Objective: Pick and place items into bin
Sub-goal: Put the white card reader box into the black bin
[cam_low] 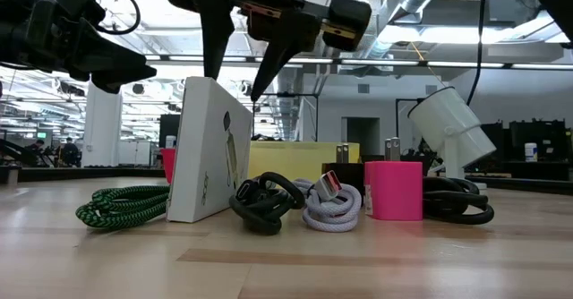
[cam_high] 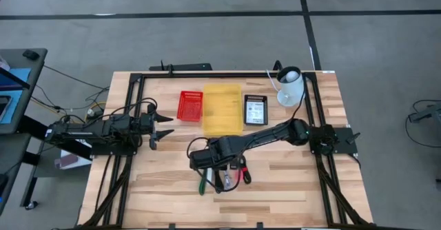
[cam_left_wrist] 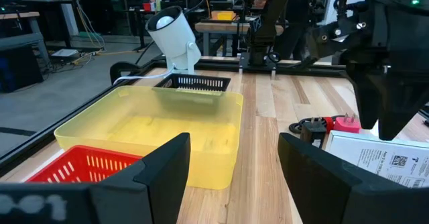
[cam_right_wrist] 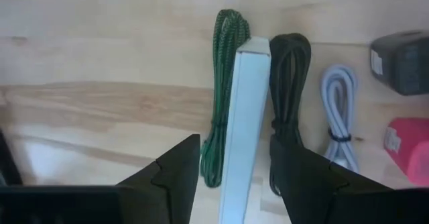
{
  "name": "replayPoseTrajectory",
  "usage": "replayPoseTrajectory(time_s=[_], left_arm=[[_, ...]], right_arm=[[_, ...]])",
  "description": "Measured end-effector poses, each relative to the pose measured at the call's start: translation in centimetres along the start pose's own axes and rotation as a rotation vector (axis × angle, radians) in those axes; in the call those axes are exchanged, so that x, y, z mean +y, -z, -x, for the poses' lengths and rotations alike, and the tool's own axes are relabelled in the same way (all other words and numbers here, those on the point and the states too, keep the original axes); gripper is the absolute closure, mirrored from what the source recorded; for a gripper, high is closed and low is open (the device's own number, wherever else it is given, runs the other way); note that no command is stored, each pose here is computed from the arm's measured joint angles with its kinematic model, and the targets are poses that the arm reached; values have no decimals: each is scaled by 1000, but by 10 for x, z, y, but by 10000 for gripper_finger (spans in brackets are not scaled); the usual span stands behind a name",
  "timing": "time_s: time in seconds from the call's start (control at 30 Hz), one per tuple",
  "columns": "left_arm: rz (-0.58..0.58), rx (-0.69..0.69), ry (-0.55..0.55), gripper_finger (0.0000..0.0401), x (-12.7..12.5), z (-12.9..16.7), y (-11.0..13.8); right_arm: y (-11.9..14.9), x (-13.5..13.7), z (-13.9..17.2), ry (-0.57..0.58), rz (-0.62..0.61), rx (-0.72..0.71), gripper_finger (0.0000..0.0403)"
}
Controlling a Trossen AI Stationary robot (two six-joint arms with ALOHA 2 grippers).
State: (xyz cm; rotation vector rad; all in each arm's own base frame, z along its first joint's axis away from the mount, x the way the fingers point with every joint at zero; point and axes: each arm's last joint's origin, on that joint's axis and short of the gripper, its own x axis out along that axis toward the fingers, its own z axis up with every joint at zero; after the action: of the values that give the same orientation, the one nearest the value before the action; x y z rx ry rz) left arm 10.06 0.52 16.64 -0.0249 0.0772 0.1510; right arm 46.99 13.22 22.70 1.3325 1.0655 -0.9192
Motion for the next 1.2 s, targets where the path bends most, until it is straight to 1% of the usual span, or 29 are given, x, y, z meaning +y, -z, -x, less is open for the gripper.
replayPoseTrajectory(time_s=[0.37,0.47,0.5,0.53,0.6,0.7,0.83,1.2], left_arm=[[0,0,0,181,0,0,0],[0,1,0,181,0,0,0],[0,0,0,181,0,0,0],[0,0,0,181,0,0,0],[0,1,0,181,0,0,0],[0,0,0,181,0,0,0],[0,0,0,181,0,0,0],[0,0,0,181,0,0,0]], right_arm=[[0,0,-4,6,0,-1,228],[0,-1,-22,33,-1,-1,228],[0,-3,-24,56,0,0,228],[0,-3,-25,54,0,1,228],[0,1,-25,24,-2,17,228],[0,0,-28,43,-2,22,228],[0,2,-28,18,-2,25,228],[-3,2,-27,20,-7,20,228]])
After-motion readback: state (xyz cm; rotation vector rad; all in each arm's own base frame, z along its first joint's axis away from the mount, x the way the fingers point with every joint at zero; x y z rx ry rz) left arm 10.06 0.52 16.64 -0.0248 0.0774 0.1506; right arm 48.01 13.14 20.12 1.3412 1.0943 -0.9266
